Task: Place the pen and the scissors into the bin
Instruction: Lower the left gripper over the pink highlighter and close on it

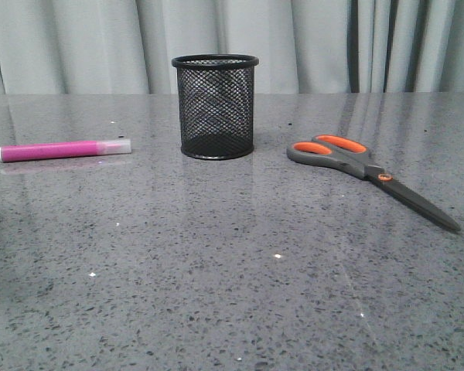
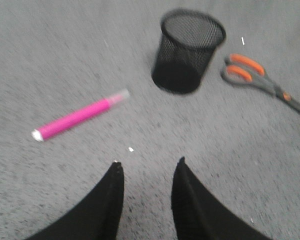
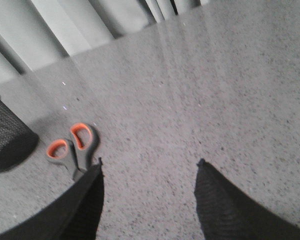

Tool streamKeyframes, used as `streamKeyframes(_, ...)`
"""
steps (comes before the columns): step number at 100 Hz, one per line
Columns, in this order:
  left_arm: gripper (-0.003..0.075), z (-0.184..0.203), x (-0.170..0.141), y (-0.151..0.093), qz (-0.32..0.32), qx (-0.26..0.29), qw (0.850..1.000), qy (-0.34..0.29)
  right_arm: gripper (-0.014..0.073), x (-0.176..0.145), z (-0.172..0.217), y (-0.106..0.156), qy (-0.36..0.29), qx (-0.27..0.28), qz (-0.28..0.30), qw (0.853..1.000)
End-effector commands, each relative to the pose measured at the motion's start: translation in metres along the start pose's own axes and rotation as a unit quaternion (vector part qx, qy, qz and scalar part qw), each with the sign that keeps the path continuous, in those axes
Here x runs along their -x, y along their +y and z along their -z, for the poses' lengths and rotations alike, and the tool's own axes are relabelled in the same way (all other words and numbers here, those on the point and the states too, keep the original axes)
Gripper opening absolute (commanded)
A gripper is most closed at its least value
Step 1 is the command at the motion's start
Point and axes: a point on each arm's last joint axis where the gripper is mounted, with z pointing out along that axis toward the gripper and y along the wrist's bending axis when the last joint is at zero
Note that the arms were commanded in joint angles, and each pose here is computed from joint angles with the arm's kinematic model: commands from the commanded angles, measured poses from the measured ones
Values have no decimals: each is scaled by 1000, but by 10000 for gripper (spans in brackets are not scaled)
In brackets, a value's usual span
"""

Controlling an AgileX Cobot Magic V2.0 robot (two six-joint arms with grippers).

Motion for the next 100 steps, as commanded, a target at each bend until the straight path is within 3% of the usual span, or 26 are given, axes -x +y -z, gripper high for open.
streamKeyframes(1,219,-10,30,1,-4,-19,1000,24,372,16,-1,7,-19,7,17,1000)
streamKeyframes(10,219,-25,47,5,-33,-18,998,57,372,16,-4,7,-15,6,18,1000)
streamKeyframes(19,234,-36,60,7,-129,-4,988,91,372,16,-4,7,-16,7,18,1000)
streamKeyframes(32,276,-57,70,8,-265,32,953,145,372,16,-4,7,-18,8,18,1000)
streamKeyframes(45,279,-86,66,1,-370,45,906,199,372,16,-4,7,-18,8,18,1000)
streamKeyframes(75,279,-126,65,-3,-444,4,865,234,372,16,-4,7,-18,8,18,1000)
streamKeyframes(93,279,-136,80,6,-441,-9,866,235,372,15,-4,6,-11,2,22,1000)
streamKeyframes(100,279,-138,85,13,-476,-25,845,241,372,15,-4,6,-9,0,25,1000)
